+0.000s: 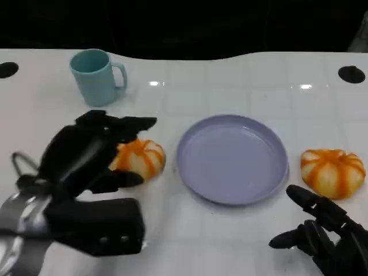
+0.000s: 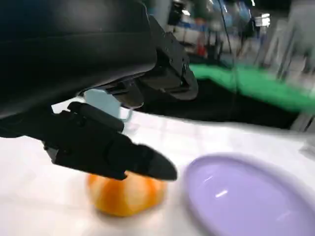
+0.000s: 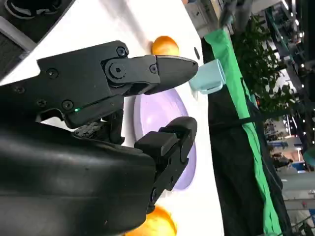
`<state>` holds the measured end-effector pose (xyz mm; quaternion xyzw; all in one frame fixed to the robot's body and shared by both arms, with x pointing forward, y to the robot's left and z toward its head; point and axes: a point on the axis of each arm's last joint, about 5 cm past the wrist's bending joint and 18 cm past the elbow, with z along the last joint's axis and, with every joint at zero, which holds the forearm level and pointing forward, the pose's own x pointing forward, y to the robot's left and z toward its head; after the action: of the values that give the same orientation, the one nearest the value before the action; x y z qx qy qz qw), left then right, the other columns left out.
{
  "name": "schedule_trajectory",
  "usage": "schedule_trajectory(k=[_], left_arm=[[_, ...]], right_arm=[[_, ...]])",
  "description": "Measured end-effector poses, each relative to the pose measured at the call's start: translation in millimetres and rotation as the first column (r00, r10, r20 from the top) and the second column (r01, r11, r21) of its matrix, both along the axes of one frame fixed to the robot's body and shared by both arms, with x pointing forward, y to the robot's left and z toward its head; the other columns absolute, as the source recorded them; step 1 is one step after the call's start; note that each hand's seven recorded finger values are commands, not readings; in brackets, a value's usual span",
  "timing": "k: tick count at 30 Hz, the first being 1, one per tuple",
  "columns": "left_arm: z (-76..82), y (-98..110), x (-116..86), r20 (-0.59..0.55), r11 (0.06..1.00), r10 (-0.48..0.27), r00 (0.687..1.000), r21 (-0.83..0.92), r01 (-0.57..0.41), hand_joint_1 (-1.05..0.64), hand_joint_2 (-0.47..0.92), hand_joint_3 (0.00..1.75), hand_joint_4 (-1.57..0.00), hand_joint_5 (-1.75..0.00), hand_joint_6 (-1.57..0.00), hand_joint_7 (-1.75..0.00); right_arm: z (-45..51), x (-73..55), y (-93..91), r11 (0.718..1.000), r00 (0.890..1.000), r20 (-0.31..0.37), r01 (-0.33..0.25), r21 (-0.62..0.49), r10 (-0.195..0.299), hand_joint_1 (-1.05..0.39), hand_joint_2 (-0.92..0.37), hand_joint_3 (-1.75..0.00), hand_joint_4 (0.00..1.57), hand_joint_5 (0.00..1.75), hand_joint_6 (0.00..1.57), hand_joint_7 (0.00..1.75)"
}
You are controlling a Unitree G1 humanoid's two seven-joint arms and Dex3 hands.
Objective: Grasp the bread from the table and place it into the plate.
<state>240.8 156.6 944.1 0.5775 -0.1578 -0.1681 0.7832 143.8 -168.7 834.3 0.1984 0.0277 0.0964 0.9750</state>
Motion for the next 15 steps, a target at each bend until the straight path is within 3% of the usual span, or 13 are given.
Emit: schedule_trajectory(k=[3,10,15], left_arm=[[7.1,-7.6,5.6,-0.005,0.995,0.014,1.0,0.103,-0.014,-0.33,0.73,0.01,0.0,-0.15,-0.18,-0.01],[9.3,-11.0,4.8,-0.021,0.989,0.024,0.999,0.145,-0.021,-0.3,0.75,0.01,0.0,-0.12,-0.17,0.0],[9.1,-13.0,5.7,-0.091,0.985,0.023,0.996,0.173,-0.007,-0.29,0.77,0.01,0.0,-0.08,-0.15,0.0]], right_arm=[[0.2,-0.6,0.3,1.0,1.0,-0.008,0.006,0.001,-0.006,-0.75,-0.92,-0.3,0.74,1.06,1.05,0.18],[0.0,-1.1,-0.3,1.0,1.0,-0.007,-0.001,-0.001,0.001,-0.74,-0.92,-0.32,0.73,1.06,1.04,0.17],[0.0,-1.3,-0.4,1.0,1.0,-0.009,0.0,-0.001,0.0,-0.74,-0.92,-0.31,0.74,1.07,1.05,0.18]])
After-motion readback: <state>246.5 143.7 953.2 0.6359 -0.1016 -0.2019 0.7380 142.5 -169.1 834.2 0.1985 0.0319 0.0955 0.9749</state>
